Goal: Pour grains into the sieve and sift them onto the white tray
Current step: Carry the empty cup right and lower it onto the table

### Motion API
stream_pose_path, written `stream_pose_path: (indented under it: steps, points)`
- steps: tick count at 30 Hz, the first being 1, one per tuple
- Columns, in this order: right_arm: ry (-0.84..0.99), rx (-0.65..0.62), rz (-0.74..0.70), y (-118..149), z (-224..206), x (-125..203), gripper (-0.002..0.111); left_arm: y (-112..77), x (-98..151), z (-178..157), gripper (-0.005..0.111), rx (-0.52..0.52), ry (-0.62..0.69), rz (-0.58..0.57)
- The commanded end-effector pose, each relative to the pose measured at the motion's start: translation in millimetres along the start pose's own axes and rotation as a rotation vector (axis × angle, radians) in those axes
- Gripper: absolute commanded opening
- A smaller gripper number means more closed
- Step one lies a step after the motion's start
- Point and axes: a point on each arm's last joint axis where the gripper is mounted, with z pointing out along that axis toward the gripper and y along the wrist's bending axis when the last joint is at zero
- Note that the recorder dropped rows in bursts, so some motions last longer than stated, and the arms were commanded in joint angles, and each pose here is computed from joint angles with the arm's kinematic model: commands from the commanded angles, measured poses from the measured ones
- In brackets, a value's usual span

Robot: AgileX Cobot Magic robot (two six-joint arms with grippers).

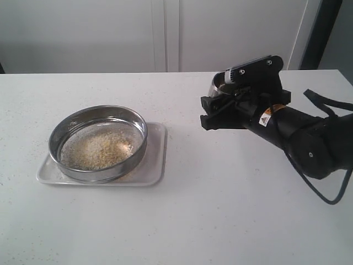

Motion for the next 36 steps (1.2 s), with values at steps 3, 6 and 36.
stream_pose_path:
  steps: [3,6,36]
  points:
    - [0.03,0.107,0.04,-20,12,24,0.0,-0.8,1,0,0.0,0.011,-0.005,-0.008]
    - [0.015,0.112,0.04,-21,18,33,0.0,-0.8,1,0,0.0,0.011,-0.005,-0.008]
    - [0.107,0.227,0.077,-29,38,97,0.0,-0.8,1,0,0.0,0.011,-0.005,-0.008]
